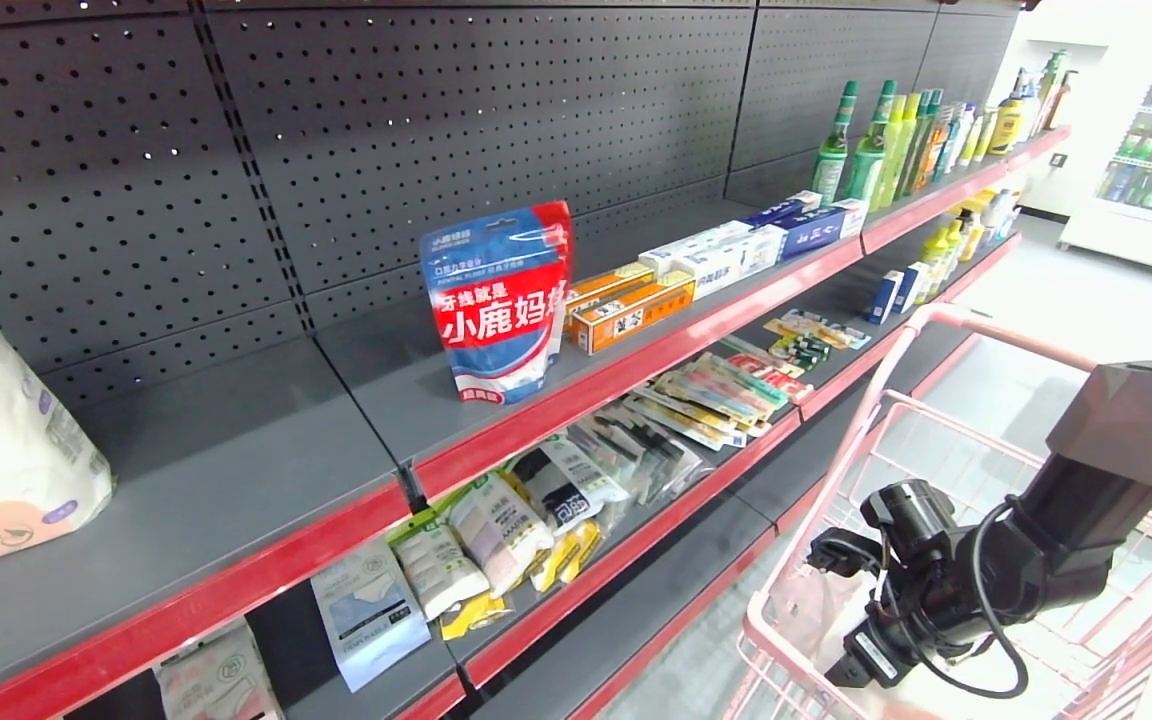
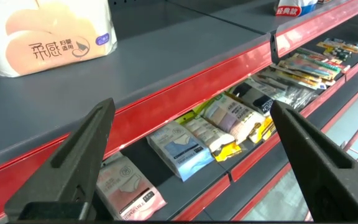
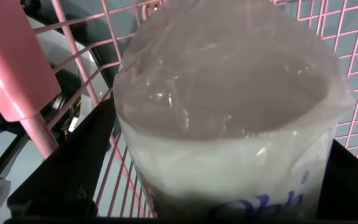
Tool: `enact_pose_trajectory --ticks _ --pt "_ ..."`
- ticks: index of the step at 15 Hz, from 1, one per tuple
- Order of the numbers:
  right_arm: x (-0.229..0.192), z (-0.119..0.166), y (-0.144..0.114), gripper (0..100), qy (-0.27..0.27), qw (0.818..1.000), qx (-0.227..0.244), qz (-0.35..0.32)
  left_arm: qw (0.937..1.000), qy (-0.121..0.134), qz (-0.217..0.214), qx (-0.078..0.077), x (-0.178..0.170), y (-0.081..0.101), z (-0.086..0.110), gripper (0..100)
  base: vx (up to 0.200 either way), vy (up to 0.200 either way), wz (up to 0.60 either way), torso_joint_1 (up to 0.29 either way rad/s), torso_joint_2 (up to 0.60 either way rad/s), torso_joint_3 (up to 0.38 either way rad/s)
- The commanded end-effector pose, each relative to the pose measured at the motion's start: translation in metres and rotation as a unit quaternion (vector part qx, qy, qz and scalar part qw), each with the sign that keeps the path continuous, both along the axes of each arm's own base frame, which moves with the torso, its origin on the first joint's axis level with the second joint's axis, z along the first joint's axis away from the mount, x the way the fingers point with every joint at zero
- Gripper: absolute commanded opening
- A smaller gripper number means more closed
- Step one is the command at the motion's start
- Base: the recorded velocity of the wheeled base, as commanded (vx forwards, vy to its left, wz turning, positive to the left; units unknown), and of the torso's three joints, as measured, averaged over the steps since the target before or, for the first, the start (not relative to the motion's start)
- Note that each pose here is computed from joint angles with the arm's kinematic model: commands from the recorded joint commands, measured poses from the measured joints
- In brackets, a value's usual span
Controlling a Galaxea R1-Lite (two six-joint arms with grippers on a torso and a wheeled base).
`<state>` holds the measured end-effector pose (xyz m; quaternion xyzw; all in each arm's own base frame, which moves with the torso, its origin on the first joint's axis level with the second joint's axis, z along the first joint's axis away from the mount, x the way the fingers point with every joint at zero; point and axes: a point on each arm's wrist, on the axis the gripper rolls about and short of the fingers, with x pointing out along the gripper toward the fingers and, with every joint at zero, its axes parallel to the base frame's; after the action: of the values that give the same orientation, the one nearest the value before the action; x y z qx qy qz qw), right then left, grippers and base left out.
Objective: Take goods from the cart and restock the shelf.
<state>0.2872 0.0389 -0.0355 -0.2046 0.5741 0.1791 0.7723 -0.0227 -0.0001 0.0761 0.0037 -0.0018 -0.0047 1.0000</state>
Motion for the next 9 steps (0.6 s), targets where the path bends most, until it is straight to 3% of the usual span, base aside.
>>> enact_pose_trajectory --ticks 1,4,5,9 --pt "0.0002 0.0003 0.0006 100 -0.001 1.000 0.000 0.001 1.0000 0.000 0.000 0.000 0.0000 0.0000 0.0001 100 0.000 0.000 0.00 0.000 0.00 0.000" --pt "-0.0015 -0.0003 0.0008 100 0.002 1.000 -0.001 0.002 1.0000 0.000 0.000 -0.001 0.0000 0.0000 0.0001 100 0.000 0.000 0.00 0.000 0.00 0.000" --pt "-0.0029 -0.0017 0.0006 0 0.006 1.000 -0.002 0.001 1.0000 0.000 0.000 -0.001 0.0000 0.0000 0.0001 100 0.000 0.000 0.00 0.000 0.00 0.000" --pt "-0.0034 -0.0023 0.0008 0 0.007 1.000 -0.006 -0.003 1.0000 0.000 0.000 0.000 0.0000 0.0000 0.0001 100 0.000 0.000 0.00 0.000 0.00 0.000"
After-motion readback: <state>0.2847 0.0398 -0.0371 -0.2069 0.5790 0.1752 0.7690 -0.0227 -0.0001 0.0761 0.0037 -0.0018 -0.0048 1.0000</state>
